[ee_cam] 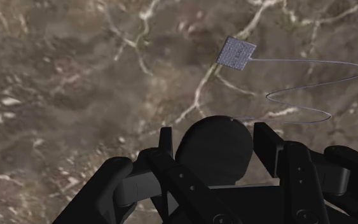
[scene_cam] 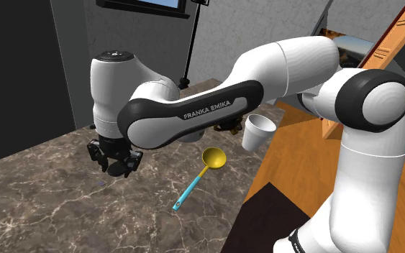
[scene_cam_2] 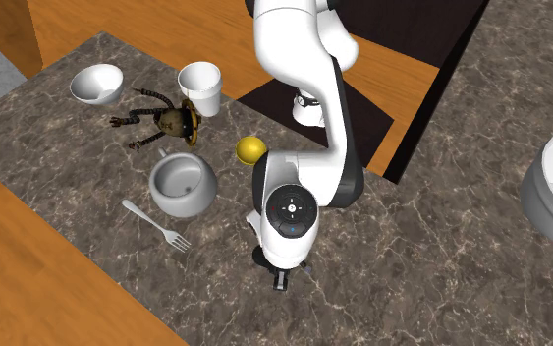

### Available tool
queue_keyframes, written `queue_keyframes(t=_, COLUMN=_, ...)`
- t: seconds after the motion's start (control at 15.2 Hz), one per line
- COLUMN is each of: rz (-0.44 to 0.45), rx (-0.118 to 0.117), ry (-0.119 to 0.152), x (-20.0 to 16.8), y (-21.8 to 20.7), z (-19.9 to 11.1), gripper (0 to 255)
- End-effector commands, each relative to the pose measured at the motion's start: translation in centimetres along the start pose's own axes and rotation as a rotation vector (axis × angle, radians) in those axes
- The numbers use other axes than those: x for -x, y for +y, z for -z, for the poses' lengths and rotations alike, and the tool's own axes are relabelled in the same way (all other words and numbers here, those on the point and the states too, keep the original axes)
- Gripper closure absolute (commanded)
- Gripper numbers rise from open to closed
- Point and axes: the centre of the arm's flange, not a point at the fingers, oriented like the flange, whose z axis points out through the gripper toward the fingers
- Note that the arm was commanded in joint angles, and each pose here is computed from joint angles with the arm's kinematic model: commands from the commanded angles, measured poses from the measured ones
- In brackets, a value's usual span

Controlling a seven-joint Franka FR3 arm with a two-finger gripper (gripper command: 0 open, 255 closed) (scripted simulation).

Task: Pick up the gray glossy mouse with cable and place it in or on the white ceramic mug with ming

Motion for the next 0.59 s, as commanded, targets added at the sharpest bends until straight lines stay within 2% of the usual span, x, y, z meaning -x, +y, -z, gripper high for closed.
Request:
queue_keyframes(t=0.0, rz=0.0, rx=0.0, ry=0.0, x=0.0, y=0.0, z=0.0, gripper=255)
queue_keyframes(t=0.53, rz=0.0, rx=0.0, ry=0.0, x=0.0, y=-0.01, z=0.52, gripper=255)
